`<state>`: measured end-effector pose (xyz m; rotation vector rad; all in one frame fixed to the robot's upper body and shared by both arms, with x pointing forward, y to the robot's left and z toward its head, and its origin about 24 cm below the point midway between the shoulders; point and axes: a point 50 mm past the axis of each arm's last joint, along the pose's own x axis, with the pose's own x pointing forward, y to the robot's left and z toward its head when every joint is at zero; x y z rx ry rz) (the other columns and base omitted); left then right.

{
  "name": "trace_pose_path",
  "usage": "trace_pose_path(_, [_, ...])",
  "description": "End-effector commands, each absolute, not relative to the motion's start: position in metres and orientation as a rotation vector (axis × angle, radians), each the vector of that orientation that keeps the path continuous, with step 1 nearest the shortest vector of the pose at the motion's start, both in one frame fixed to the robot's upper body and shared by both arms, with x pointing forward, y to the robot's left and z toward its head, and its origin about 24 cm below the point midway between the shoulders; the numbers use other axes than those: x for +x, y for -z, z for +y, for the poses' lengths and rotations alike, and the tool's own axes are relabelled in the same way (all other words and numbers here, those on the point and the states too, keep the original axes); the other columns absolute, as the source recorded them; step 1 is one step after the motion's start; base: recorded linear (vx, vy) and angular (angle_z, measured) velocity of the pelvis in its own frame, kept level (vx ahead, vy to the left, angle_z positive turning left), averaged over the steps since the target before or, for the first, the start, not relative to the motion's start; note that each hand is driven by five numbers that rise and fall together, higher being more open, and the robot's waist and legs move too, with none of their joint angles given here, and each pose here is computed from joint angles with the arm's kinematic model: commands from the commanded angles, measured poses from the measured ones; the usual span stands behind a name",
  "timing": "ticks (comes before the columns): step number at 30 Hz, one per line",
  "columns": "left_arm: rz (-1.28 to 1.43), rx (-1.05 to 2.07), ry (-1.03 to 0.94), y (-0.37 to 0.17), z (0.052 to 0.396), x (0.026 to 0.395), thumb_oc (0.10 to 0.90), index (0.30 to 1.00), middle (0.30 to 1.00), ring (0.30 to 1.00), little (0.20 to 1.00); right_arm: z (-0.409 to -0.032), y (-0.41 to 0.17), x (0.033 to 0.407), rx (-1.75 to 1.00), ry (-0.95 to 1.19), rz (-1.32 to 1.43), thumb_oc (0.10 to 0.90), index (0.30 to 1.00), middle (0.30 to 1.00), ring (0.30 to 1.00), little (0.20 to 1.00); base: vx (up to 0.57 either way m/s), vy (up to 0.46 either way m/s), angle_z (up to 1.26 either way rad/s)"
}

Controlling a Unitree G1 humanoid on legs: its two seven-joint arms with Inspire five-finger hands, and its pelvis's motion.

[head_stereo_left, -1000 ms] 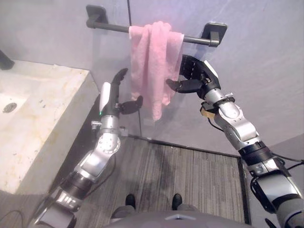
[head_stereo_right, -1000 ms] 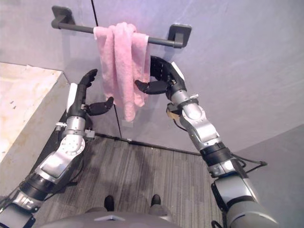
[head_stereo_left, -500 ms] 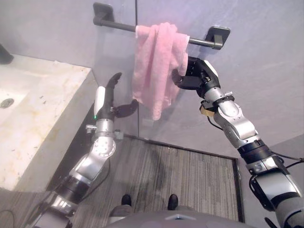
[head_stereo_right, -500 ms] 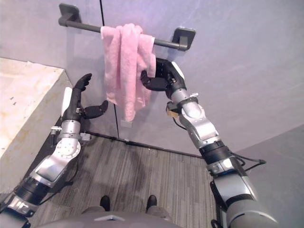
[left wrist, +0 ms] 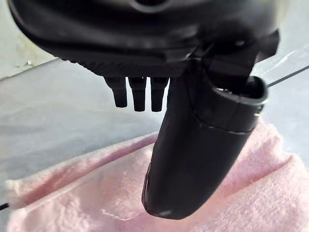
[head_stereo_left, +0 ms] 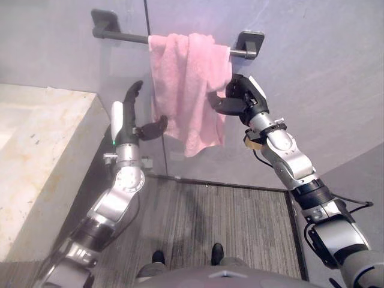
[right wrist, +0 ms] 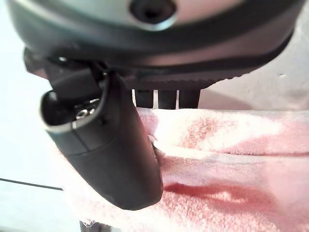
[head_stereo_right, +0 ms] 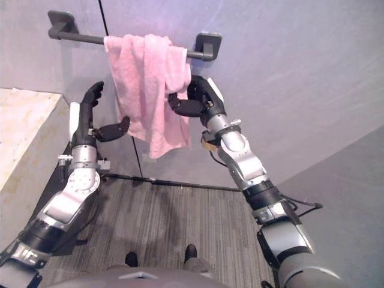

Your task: Organize the bathroom.

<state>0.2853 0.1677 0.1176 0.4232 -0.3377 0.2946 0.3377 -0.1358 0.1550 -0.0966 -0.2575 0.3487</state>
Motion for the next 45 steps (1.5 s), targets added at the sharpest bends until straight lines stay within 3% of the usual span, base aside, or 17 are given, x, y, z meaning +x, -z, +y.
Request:
trace_pose_path(1, [-0.588,0.287,-0.327,-0.177,0.157,0.301,0.8,0.9,0.9,0.9,0.9,-0.117,-0.197,0.333,-0.128,-0.441,-0.477,0.4,0.3,0.3,0.3,0.3,0.0,0.0,0.0])
trace_pose_path(10, [-0.532,0.268,-0.328,-0.178,0.159,0.313,0.8,0.9,0.9,0.9,0.9,-0.108,-0.193,0.332,-0.147,-0.496,-0.46,0.4,0.3,0.3,0.3,0.3,0.02,0.002,-0.04])
trace_pose_path(11, [-0.527,0.271,-0.323,-0.18,0.16,0.315,0.687,0.731,0.731,0.731,0.731,-0.106,-0.191,0.331,-0.149,-0.502,-0.455,0.4,0.3,0.3,0.3,0.3,0.04,0.006,-0.05])
trace_pose_path(12, [-0.514,0.26,-0.312,-0.181,0.161,0.316,0.671,0.707,0.707,0.707,0.707,-0.105,-0.19,0.331,-0.152,-0.506,-0.451,0.4,0.3,0.3,0.3,0.3,0.03,0.008,-0.05])
trace_pose_path(13, [-0.513,0.257,-0.309,-0.181,0.162,0.317,0.584,0.575,0.575,0.575,0.575,-0.105,-0.189,0.33,-0.152,-0.51,-0.45,0.4,0.3,0.3,0.3,0.3,0.02,0.009,-0.04])
trace_pose_path(16, [-0.505,0.257,-0.295,-0.181,0.162,0.318,0.521,0.481,0.481,0.481,0.481,-0.104,-0.186,0.329,-0.15,-0.518,-0.443,0.4,0.3,0.3,0.3,0.3,0.01,0.004,-0.02])
trace_pose_path(17, [-0.497,0.266,-0.308,-0.18,0.165,0.32,0.444,0.366,0.366,0.366,0.366,-0.103,-0.183,0.329,-0.152,-0.526,-0.437,0.4,0.3,0.3,0.3,0.3,0.02,0.007,-0.07])
trace_pose_path(18, [-0.498,0.273,-0.317,-0.181,0.167,0.321,0.4,0.3,0.3,0.3,0.3,-0.103,-0.182,0.328,-0.154,-0.529,-0.433,0.4,0.3,0.3,0.3,0.3,0.03,0.008,-0.09])
trace_pose_path(31, [-0.534,0.347,-0.485,-0.19,0.202,0.323,0.4,0.3,0.3,0.3,0.3,-0.117,-0.164,0.325,-0.124,-0.489,-0.387,0.4,0.3,0.3,0.3,0.3,0.01,0.004,-0.03])
trace_pose_path(45, [-0.397,0.281,-0.654,-0.153,0.242,0.298,0.4,0.3,0.3,0.3,0.3,-0.155,-0.128,0.311,-0.023,-0.285,-0.293,0.4,0.3,0.3,0.3,0.3,0.0,0.001,0.01])
